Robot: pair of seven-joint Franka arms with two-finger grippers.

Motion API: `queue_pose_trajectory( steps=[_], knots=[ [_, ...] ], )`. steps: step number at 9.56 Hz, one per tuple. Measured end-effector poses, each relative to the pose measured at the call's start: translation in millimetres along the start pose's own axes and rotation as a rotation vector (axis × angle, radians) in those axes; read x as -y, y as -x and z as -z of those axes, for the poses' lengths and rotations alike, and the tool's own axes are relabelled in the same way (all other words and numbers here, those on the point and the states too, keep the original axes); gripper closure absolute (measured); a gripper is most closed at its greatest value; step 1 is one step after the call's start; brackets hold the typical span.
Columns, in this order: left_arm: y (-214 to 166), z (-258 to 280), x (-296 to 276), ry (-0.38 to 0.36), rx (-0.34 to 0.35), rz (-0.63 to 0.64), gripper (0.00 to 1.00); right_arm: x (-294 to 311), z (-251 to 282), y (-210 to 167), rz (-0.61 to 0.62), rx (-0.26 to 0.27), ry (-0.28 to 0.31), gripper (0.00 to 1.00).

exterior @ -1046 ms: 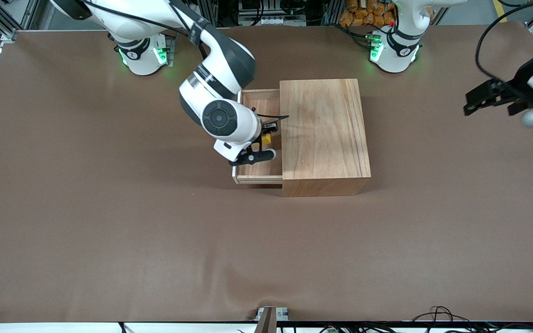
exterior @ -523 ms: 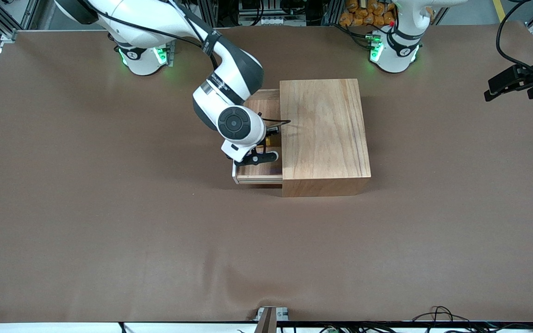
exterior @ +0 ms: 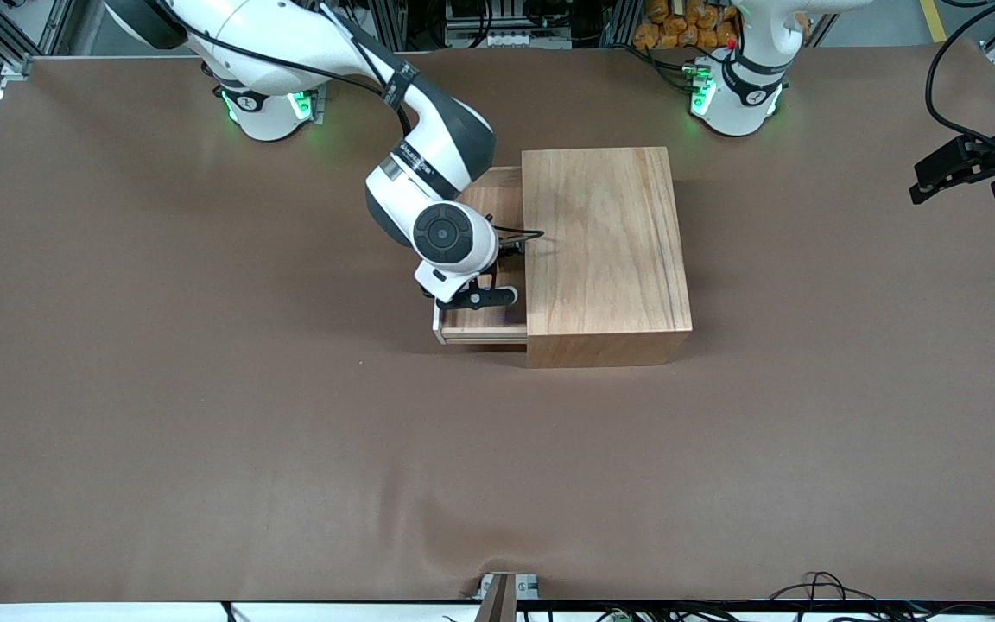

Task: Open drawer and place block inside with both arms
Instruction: 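Carry the cube over the drawer with the right gripper while the left gripper withdraws, then open the right gripper to drop the cube into the drawer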

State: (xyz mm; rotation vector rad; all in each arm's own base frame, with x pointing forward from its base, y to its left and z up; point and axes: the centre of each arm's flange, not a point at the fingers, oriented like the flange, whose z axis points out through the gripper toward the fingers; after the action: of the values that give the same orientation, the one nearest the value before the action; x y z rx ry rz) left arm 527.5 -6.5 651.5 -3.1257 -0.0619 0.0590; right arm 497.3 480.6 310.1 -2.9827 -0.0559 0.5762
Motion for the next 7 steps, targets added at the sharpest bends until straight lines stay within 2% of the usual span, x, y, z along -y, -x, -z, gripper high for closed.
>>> queue_pose_trajectory(
  steps=[2, 5, 7],
  knots=[
    [-3.5, -0.5, 6.0, 0.001, -0.016, 0.003, 0.0, -6.0, 31.4, -4.7, -0.048, -0.041, -0.03, 0.0],
    [-4.6, -2.4, 5.9, 0.001, -0.016, 0.023, 0.0, -14.4, 119.9, 26.6, -0.07, -0.115, -0.056, 0.0],
    [-4.6, -3.7, 4.3, 0.003, -0.013, 0.017, 0.0, -52.7, 172.3, 26.5, -0.112, -0.17, -0.076, 0.0]
  ],
)
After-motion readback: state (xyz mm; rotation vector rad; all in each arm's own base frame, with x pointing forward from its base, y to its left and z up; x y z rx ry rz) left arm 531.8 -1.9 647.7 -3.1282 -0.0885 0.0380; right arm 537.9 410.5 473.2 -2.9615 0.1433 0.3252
